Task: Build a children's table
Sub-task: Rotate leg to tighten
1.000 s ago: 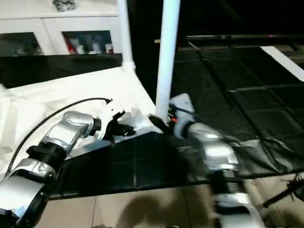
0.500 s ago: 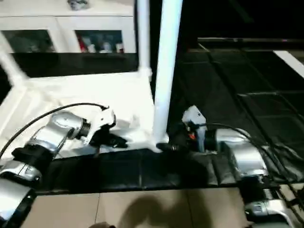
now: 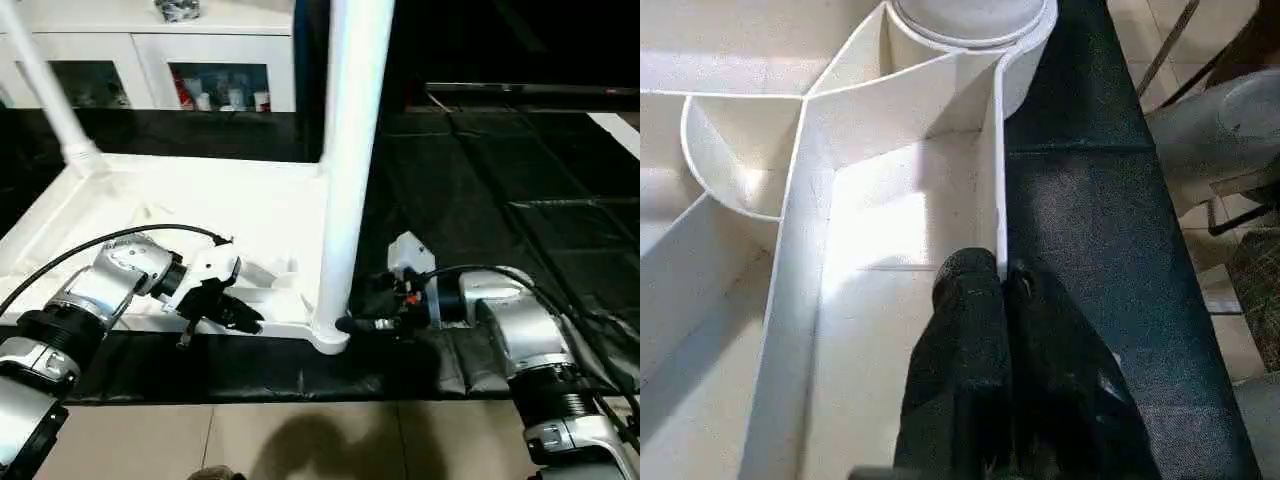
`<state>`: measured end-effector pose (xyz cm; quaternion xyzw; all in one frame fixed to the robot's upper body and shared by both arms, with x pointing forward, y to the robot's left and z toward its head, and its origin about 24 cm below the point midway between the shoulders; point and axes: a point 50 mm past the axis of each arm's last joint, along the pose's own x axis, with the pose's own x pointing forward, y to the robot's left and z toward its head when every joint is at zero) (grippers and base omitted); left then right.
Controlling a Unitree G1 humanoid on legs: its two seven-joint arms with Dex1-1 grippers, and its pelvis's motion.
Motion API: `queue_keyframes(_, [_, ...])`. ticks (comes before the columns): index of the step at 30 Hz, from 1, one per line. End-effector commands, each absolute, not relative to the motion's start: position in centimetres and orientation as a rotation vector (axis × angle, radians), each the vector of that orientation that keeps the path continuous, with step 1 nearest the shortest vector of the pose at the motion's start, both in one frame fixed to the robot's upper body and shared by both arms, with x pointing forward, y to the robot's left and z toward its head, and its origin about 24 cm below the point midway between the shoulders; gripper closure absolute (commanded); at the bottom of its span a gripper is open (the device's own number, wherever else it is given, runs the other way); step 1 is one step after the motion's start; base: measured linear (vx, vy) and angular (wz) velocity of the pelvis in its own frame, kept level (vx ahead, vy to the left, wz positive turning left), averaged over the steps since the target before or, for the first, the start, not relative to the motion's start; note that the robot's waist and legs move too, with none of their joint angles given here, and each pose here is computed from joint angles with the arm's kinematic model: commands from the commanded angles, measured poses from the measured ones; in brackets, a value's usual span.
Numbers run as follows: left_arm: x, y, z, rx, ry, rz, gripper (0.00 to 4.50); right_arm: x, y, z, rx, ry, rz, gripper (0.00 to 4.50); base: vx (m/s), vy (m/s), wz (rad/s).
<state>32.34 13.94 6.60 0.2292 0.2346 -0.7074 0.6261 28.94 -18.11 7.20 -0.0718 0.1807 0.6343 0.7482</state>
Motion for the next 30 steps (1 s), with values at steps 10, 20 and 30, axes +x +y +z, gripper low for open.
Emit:
queue_keyframes(10, [32.25,13.01,7.04,0.590,0.526,-1.697,4.50,29.31,-17.58,7.42,-0.181,0.379,1.421,2.13,0.000,0.000,0.00])
queue_keyframes(20, [32.20,13.01,6.95,0.593,0.527,-1.699,4.50,29.14,-17.37,7.32,-0.151,0.389,1.454,2.61,0.000,0.000,0.00])
queue_keyframes(30, [32.17,12.85,6.57,0.571,0.531,-1.674,4.50,28.52,-17.09,7.04,-0.113,0.391,1.483,2.62,0.000,0.000,0.00])
